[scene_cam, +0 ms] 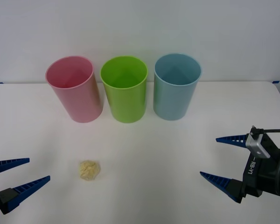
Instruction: Put cans in the blue bin and PET bottles in the pink bin and trash in the green bin.
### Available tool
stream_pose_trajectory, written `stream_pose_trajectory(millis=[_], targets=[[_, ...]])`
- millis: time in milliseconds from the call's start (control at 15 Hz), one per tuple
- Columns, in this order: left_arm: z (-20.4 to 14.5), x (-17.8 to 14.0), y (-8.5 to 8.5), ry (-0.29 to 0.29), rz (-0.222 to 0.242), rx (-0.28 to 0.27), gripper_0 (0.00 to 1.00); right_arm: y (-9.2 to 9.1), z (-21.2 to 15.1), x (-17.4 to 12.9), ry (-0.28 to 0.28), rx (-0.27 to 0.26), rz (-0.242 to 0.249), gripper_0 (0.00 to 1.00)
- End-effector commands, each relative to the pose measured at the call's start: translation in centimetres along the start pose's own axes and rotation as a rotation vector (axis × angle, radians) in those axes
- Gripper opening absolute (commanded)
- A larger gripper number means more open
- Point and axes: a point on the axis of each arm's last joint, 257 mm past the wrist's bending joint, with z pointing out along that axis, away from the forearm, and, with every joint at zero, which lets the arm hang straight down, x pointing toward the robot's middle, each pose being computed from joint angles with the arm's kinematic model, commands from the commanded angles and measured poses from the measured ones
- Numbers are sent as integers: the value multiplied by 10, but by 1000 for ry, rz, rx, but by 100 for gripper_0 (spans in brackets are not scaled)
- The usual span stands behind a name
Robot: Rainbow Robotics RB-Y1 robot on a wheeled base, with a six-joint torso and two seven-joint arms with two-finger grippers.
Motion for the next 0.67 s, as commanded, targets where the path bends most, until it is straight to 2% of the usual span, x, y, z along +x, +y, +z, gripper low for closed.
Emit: stream_pose_trajectory(millis=[67, 667], targets=[[0, 0, 0, 0, 0, 0, 100, 0, 0, 0, 0, 0, 0, 100], [0, 0, 0, 0, 0, 0, 100, 0, 0, 0, 0, 0, 0, 100]])
